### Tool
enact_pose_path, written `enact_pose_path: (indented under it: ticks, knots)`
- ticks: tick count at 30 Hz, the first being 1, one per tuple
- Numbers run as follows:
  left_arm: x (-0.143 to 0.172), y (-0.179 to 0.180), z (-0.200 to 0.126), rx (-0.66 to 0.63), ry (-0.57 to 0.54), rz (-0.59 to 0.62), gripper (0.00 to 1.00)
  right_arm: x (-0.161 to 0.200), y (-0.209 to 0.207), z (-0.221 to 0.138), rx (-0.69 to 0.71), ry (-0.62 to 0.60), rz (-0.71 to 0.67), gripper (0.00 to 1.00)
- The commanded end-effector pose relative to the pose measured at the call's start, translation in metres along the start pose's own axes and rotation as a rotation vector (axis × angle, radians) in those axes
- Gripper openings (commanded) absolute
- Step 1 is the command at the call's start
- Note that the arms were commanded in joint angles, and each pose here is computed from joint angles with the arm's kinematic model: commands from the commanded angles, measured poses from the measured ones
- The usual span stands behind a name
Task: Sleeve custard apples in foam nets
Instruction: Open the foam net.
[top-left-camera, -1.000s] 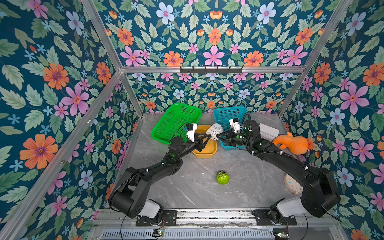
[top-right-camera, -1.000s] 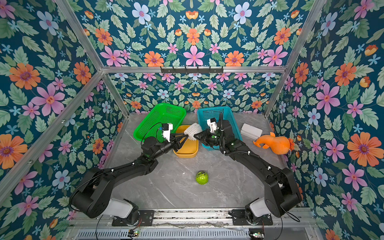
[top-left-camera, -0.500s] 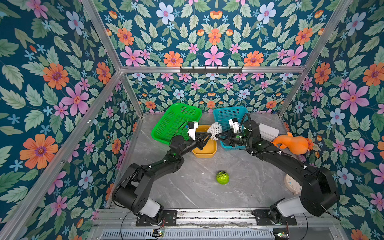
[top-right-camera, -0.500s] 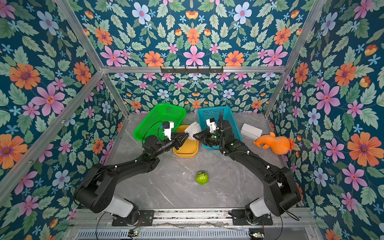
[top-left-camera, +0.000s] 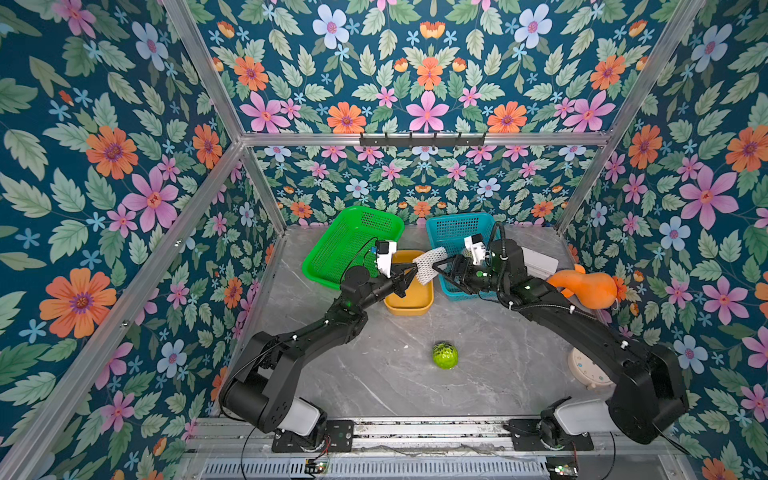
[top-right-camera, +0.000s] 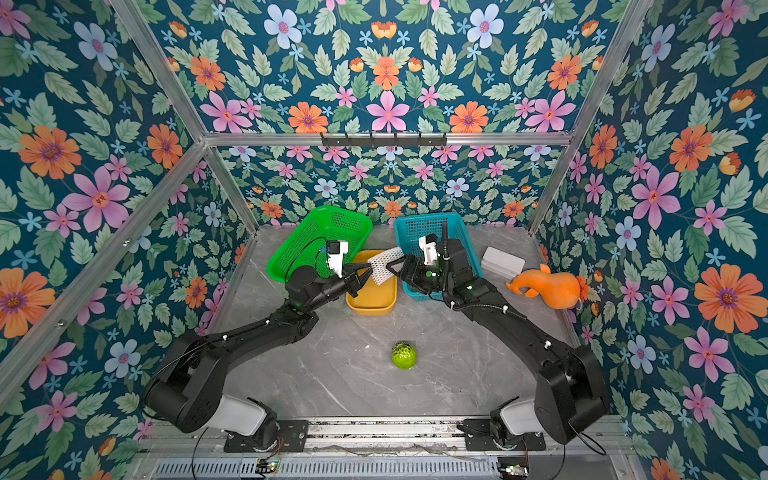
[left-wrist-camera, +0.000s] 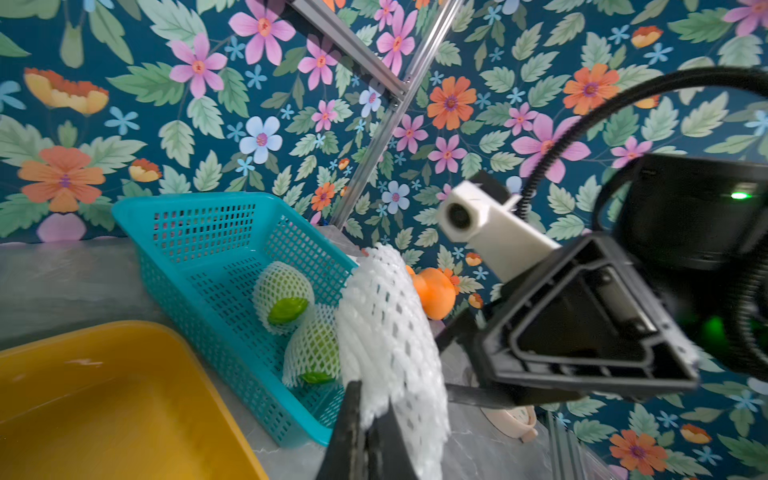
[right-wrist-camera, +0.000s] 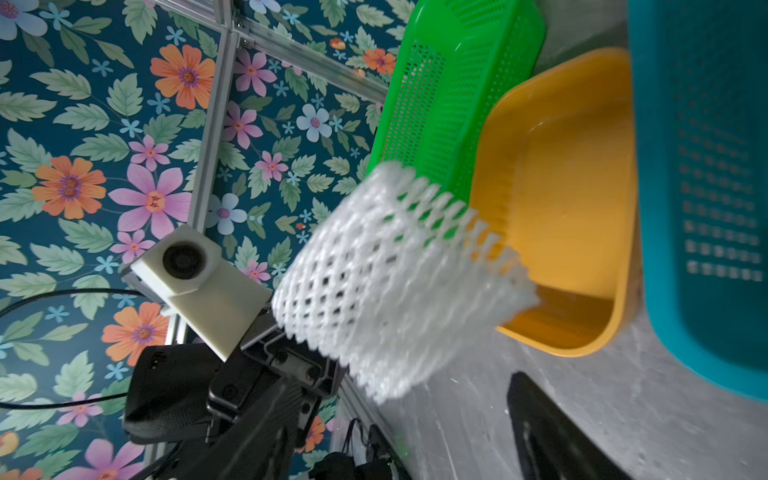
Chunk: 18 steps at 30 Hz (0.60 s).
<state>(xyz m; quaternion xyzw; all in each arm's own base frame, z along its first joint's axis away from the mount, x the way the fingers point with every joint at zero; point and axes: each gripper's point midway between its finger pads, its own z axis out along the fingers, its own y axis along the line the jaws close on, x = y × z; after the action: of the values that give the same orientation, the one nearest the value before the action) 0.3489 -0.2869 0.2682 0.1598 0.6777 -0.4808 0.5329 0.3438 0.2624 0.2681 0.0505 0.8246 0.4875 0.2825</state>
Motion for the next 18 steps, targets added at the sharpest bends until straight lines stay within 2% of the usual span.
enact_pose_path:
  ticks: [1, 5, 10, 18]
  knots:
    - [0.009, 0.021, -0.003, -0.128, 0.050, 0.001, 0.00, -0.003, -0.030, -0.017, 0.200, -0.048, -0.121, 0.75]
    - [0.014, 0.028, 0.000, -0.171, 0.093, -0.019, 0.00, -0.001, -0.030, -0.024, 0.256, -0.041, -0.207, 0.67]
    - [0.023, 0.026, 0.007, -0.170, 0.133, -0.050, 0.00, 0.008, -0.007, -0.010, 0.253, -0.013, -0.355, 0.59]
    - [0.029, 0.015, 0.010, -0.141, 0.159, -0.068, 0.00, 0.019, 0.011, 0.024, 0.227, 0.085, -0.470, 0.57]
